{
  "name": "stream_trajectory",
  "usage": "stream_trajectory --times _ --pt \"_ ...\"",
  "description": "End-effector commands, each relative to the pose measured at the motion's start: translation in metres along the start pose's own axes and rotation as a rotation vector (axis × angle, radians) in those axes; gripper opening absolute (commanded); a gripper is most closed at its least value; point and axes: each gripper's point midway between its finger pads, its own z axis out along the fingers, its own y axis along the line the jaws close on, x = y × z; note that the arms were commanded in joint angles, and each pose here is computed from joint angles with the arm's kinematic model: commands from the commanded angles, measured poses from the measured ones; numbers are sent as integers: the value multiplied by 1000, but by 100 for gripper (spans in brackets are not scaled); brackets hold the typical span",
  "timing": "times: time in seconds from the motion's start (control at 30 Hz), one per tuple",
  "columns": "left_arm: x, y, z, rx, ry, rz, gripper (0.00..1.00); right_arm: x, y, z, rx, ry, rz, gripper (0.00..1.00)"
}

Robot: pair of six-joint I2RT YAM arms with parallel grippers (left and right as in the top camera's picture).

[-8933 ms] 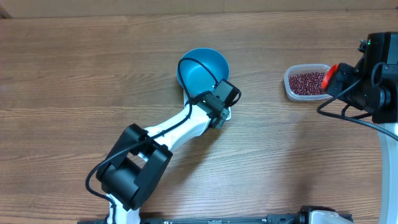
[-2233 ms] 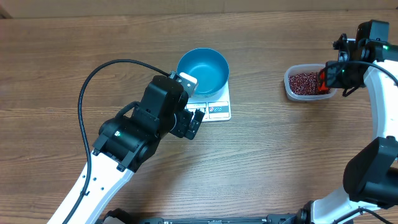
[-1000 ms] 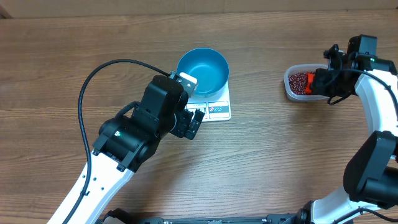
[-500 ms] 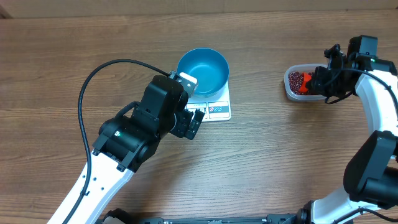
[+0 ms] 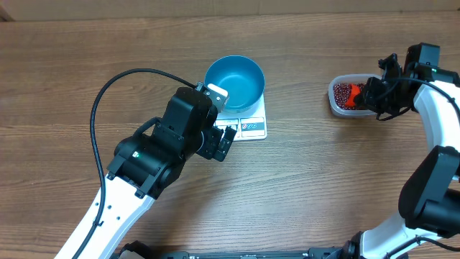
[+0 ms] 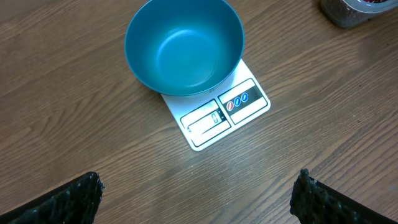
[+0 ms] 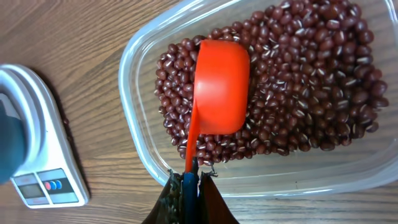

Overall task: Scoop item into bowl and weigh 150g on scale
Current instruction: 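Drag the scoop through the beans to fill it, right gripper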

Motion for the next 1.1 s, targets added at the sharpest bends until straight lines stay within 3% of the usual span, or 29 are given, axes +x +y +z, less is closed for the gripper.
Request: stream_trajectory --times 0.0,0.43,1.07 --pt "-5 0 -2 9 -13 13 100 3 -17 13 15 31 114 4" --pt "-5 0 -2 9 -13 13 100 9 -28 28 -97 89 263 4" --pt "-5 0 -2 9 -13 13 100 7 -27 32 -125 88 265 4"
